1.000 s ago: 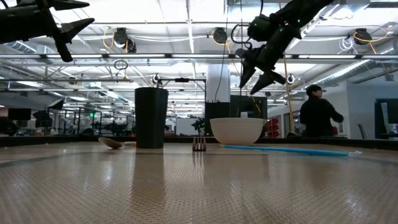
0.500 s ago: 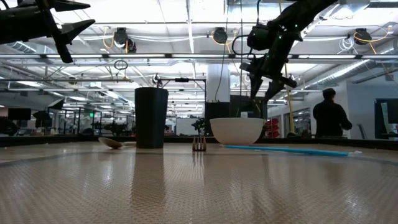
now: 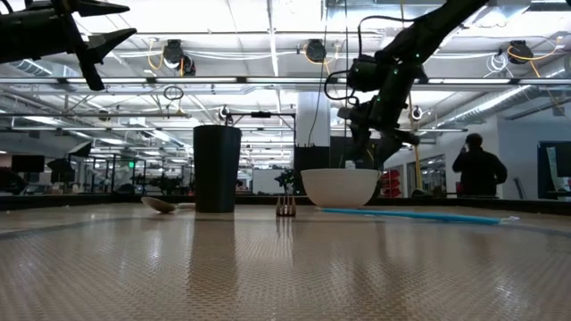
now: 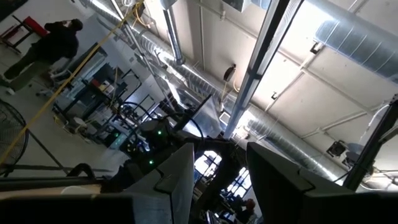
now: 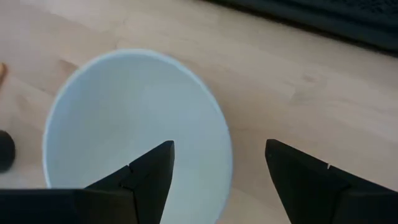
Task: Pick & Place Utensil
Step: Put the white bowl on the mat
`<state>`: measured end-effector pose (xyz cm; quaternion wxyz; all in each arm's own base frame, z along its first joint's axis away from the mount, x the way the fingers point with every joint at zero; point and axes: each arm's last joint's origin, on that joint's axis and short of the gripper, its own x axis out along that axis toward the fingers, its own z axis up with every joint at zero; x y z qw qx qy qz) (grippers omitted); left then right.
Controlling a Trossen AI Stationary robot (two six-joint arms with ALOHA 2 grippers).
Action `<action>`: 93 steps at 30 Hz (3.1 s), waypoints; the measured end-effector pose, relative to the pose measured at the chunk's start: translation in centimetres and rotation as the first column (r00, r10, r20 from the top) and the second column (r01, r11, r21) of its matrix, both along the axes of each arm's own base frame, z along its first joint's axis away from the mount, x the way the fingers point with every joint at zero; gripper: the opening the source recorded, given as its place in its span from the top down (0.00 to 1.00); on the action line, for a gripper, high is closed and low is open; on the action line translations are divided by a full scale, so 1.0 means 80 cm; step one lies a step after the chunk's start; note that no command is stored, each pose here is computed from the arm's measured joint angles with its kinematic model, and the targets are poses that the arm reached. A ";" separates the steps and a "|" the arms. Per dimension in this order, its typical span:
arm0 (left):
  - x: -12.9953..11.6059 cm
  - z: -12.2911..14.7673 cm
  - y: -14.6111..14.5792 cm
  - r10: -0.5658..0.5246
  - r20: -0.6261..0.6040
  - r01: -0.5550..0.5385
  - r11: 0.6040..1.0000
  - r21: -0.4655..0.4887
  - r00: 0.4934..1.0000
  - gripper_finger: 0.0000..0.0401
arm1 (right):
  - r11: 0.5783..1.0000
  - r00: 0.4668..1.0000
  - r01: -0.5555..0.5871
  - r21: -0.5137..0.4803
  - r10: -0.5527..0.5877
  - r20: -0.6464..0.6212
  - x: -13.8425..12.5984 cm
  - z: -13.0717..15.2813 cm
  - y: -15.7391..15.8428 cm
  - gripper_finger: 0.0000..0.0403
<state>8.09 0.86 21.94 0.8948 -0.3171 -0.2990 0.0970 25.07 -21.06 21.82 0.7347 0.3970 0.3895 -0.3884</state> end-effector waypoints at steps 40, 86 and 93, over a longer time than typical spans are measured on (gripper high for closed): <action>0.004 -0.006 0.000 -0.019 -0.050 0.018 1.000 -0.015 0.999 0.62 | 1.000 1.000 0.005 0.004 -0.005 0.029 0.002 -0.046 0.024 0.98; 0.005 -0.007 -0.003 -0.088 -0.057 0.088 0.996 0.000 0.994 0.62 | 0.893 0.880 -0.451 -0.014 0.447 0.164 -0.025 0.068 0.226 0.99; 0.009 -0.009 -0.006 -0.219 -0.040 0.217 0.974 -0.063 0.975 0.62 | 0.881 0.862 -0.471 0.044 0.450 0.235 -0.022 0.020 0.267 0.99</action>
